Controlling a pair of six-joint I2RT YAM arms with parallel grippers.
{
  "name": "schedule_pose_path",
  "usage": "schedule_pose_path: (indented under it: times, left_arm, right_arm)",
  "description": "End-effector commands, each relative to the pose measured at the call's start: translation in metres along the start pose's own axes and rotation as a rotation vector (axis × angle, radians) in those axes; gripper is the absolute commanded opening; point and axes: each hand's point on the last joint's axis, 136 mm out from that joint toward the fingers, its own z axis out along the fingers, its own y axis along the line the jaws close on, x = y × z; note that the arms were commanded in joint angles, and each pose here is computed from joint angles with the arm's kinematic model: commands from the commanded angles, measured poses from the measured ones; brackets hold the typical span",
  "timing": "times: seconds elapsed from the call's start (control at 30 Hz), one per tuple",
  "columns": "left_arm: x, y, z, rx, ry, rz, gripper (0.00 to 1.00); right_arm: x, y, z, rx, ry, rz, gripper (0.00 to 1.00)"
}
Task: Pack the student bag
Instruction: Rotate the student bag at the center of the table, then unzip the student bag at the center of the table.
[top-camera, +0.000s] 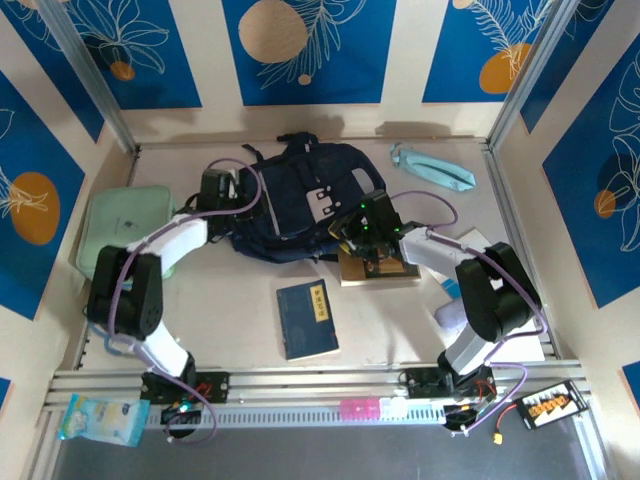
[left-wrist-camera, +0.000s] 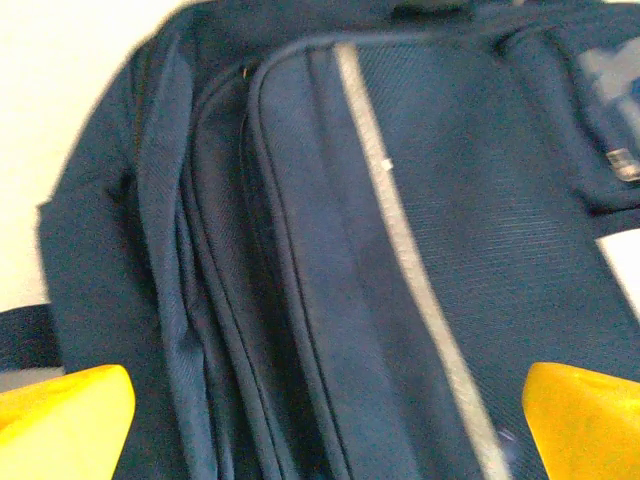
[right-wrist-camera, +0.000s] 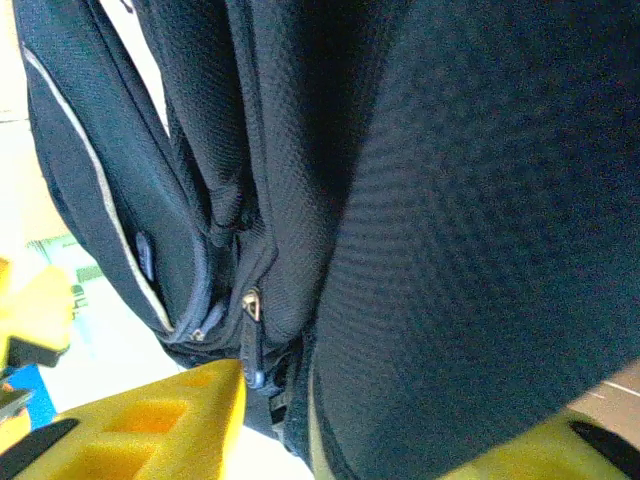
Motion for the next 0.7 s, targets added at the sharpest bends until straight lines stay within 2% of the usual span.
schedule_pose_path:
  times: [0.0, 0.1, 0.2, 0.27, 0.3, 0.4, 0.5, 0.57, 0.67]
  left_arm:
    - [0.000, -0.015, -0.040, 0.054, 0.011, 0.005, 1.00]
    - [0.025, -0.034, -0.055, 0.105, 0.066, -0.003, 1.00]
    - [0.055, -0.050, -0.066, 0.112, 0.120, 0.027, 1.00]
    - [0.076, -0.064, -0.070, 0.139, 0.145, 0.047, 1.00]
    - [0.088, -0.075, -0.072, 0.170, 0.162, 0.058, 0.99]
    - [0.119, -0.100, -0.077, 0.250, 0.185, 0.098, 0.86]
    - [0.141, -0.116, -0.080, 0.266, 0.184, 0.167, 0.81]
    - [0.147, -0.125, -0.081, 0.263, 0.185, 0.205, 0.75]
    - [0.147, -0.131, -0.079, 0.211, 0.197, 0.232, 0.60]
  right_arm:
    - [0.005, -0.005, -0.003, 0.010, 0.001, 0.006, 0.50]
    - [0.006, -0.008, 0.006, 0.022, 0.033, 0.011, 0.50]
    - [-0.001, -0.006, 0.014, 0.015, 0.013, -0.001, 0.47]
    - [-0.005, -0.004, 0.018, 0.014, 0.004, -0.006, 0.40]
    - [-0.007, -0.001, 0.020, 0.008, 0.004, -0.012, 0.32]
    - [-0.007, 0.012, 0.021, -0.031, 0.009, -0.041, 0.12]
    - [-0.004, 0.031, 0.014, -0.067, 0.012, -0.080, 0.00]
    - [-0.002, 0.047, 0.008, -0.103, 0.015, -0.111, 0.00]
    - [0.001, 0.066, -0.001, -0.147, 0.035, -0.123, 0.00]
